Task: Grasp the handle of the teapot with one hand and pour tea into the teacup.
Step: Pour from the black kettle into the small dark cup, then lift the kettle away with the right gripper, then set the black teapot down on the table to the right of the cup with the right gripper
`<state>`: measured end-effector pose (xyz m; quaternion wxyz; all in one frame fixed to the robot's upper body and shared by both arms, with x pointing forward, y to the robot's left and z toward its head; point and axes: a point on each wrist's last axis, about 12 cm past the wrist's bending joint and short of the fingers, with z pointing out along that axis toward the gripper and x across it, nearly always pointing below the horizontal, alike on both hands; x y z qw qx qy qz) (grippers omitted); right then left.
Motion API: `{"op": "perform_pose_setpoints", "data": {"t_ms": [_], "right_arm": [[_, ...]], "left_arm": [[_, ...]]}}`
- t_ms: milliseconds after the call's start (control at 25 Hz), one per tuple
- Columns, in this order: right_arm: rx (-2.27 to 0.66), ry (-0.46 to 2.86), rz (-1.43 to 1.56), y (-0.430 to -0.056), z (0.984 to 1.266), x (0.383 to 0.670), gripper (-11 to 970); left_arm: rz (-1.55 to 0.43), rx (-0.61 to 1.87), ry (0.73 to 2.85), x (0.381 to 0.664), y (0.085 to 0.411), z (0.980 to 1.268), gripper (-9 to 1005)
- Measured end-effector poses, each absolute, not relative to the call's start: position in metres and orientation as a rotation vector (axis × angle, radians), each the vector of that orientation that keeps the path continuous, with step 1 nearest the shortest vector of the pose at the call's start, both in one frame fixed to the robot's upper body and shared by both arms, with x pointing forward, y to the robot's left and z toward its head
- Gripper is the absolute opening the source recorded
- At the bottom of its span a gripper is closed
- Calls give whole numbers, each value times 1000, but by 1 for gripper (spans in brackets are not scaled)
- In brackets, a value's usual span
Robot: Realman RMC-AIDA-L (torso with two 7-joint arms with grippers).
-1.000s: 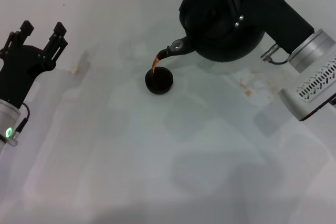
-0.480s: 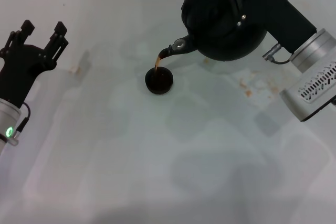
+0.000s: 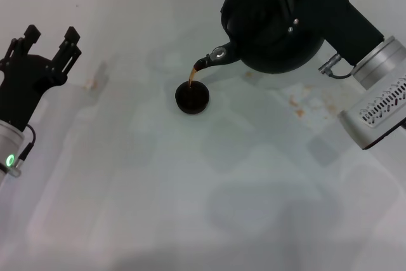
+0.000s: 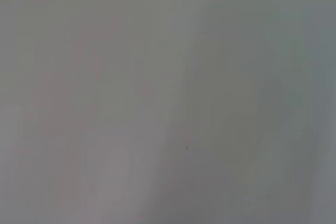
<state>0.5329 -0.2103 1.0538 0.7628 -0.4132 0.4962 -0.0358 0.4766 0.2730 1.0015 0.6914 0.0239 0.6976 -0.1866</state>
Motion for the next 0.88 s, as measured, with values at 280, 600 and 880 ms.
{"op": "perform_pose_setpoints", "data": {"t_ms": [280,600,880], "right_arm": [[-844,1114,-73,-215,1053,532,116],[-799,1176,20,-218,1046,524,115],[-686,1271,134,-223,1043,525,115]], "left_arm": [[-415,51,1561,475,274,1001,804],[-409,45,1563,474,276,1000,804],[-412,46,1562,474,274,1000,804]]}}
